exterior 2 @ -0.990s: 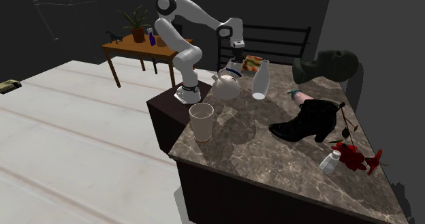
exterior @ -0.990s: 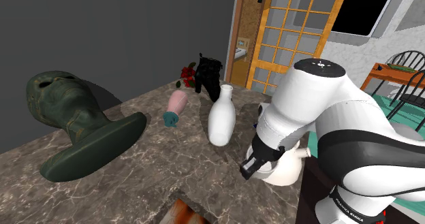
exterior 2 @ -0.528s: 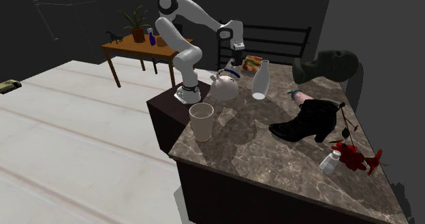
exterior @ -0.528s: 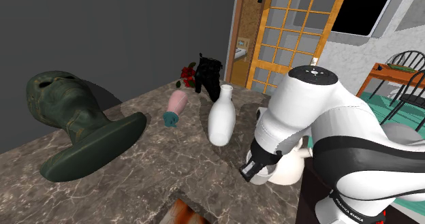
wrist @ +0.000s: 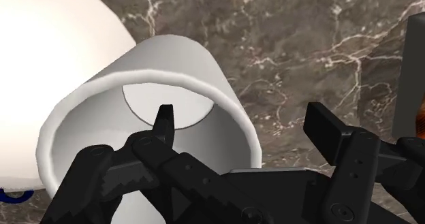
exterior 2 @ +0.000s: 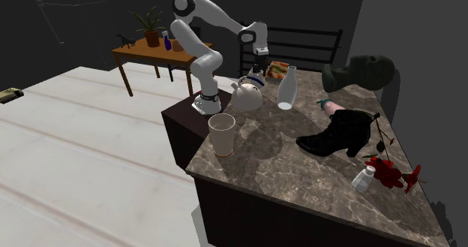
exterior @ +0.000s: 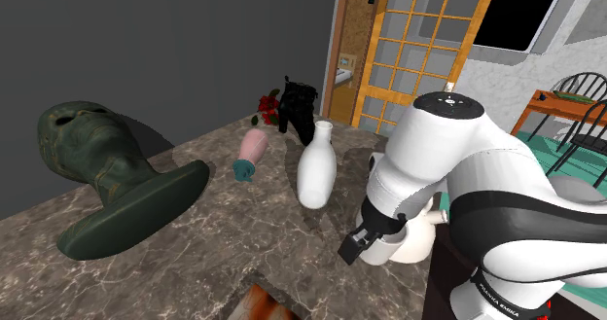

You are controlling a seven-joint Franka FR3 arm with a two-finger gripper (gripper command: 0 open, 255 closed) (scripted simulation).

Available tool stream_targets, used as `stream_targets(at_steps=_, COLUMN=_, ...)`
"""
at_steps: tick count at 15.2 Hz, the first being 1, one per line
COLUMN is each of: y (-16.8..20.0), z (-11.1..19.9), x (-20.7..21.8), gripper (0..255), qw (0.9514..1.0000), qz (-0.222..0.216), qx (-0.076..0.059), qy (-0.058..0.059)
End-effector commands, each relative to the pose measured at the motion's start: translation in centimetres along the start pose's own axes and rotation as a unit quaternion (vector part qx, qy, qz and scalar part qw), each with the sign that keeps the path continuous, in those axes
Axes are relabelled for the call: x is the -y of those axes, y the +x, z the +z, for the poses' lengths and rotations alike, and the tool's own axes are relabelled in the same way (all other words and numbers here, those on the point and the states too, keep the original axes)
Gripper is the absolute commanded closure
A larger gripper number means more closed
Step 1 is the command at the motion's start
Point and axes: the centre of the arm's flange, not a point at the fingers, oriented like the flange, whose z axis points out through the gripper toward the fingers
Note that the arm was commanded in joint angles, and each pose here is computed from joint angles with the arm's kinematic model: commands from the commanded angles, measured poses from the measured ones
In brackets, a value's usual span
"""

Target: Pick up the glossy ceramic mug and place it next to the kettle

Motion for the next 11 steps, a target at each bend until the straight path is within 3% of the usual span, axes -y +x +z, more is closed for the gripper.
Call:
stream_targets(at_steps=1, y=0.0, z=-1.8, x=0.0, gripper=0, qw=1.0000, qz=0.000, qx=0.001, qy=-0.001)
stream_targets(at_steps=3, y=0.0, z=-4.2, x=0.0, gripper=0, qw=1.0000, qz=0.000, qx=0.001, qy=-0.001)
stream_targets(at_steps=11, y=0.0, z=-4.2, x=0.0, gripper=0, qw=1.0000, qz=0.000, qx=0.001, qy=-0.001)
